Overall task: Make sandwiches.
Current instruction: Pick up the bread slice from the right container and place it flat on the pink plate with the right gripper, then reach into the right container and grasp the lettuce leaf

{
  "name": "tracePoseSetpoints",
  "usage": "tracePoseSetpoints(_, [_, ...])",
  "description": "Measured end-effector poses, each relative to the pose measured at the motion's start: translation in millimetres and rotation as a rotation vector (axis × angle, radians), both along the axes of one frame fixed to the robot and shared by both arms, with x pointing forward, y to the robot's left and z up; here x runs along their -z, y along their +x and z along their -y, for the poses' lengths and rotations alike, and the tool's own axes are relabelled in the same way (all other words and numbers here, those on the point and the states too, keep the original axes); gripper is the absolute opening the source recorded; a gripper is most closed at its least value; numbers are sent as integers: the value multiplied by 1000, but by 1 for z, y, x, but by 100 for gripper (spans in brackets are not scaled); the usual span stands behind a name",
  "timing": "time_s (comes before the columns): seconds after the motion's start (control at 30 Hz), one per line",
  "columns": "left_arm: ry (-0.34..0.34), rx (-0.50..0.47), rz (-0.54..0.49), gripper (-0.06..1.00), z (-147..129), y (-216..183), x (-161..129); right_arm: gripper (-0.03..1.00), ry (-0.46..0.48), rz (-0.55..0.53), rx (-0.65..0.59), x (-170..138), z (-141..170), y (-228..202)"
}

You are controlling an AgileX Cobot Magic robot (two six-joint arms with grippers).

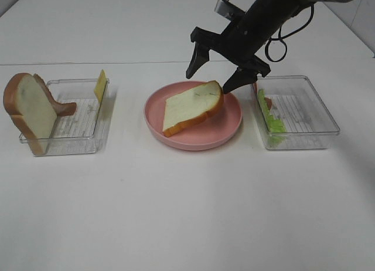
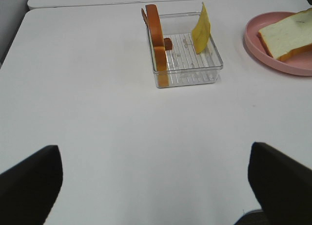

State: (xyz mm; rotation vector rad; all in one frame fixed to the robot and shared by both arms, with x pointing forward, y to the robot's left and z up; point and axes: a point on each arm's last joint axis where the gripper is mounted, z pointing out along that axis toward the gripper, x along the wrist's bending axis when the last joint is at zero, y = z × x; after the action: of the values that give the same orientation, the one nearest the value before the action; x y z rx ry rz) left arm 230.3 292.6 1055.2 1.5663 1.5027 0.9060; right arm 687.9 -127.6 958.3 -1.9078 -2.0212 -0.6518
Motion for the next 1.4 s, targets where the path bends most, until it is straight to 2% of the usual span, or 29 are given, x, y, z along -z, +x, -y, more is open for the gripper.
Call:
tracePoseSetpoints(0.33, [0, 0, 0, 97, 0, 0, 0, 82, -69, 60, -48, -42, 3, 8])
tracePoseSetpoints(0.6, [0, 0, 0, 97, 0, 0, 0, 82, -164, 122, -30, -57, 12, 10])
tracePoseSetpoints(0.8, [0, 0, 0, 97, 0, 0, 0, 82, -276, 173, -7, -89, 29, -11])
tracePoseSetpoints(0.83, [0, 0, 0, 97, 0, 0, 0, 82, -276, 173, -7, -89, 29, -11])
tracePoseSetpoints(0.9, [0, 0, 0, 97, 0, 0, 0, 82, -335, 155, -13, -87, 37, -22])
tracePoseSetpoints(1.0, [0, 0, 0, 97, 0, 0, 0, 82, -345, 144, -17, -84, 38, -24])
tracePoseSetpoints(1.13, [0, 0, 0, 97, 0, 0, 0, 82, -378, 57, -35, -59, 41, -30])
tracePoseSetpoints(1.4, [0, 0, 0, 97, 0, 0, 0, 82, -452, -4, -58, -23, 44, -22])
